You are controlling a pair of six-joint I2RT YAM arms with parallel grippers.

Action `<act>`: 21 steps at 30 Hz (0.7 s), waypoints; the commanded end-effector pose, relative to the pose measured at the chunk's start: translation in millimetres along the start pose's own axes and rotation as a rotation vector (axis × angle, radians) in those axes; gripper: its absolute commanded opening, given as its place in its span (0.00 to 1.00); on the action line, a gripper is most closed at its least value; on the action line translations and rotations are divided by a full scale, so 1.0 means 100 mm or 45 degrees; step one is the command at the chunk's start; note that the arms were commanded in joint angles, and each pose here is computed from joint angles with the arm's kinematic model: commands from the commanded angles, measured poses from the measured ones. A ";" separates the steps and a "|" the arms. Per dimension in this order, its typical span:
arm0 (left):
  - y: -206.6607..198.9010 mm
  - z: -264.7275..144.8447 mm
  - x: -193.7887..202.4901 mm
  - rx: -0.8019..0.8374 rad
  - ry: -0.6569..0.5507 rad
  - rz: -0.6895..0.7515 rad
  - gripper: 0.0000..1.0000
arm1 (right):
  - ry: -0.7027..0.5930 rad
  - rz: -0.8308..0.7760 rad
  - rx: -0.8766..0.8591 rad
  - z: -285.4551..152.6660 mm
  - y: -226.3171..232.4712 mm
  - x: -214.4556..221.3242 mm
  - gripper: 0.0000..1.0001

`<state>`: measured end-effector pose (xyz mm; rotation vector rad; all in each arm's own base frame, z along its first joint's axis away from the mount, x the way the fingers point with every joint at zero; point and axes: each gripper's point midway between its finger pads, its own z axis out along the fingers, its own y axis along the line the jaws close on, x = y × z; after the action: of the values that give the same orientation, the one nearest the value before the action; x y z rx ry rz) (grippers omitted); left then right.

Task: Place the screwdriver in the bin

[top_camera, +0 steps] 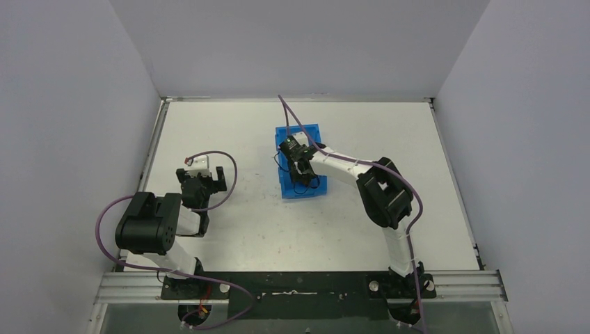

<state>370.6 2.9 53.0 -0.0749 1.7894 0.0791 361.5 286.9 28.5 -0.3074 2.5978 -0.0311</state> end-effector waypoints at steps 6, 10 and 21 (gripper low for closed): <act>-0.01 0.06 -0.22 0.000 -0.095 -0.024 0.97 | -0.194 0.129 -0.013 -0.55 0.01 -0.59 0.48; -0.01 0.06 -0.22 0.002 -0.097 -0.024 0.97 | -0.316 0.182 -0.012 -1.01 -0.08 -0.95 0.48; -0.01 0.06 -0.23 0.001 -0.098 -0.024 0.97 | -0.580 0.410 0.055 -1.88 -1.04 -1.10 0.74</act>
<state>370.6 3.0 52.9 -0.0749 1.7897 0.0791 382.7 264.9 239.8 -0.0274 2.2204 0.1541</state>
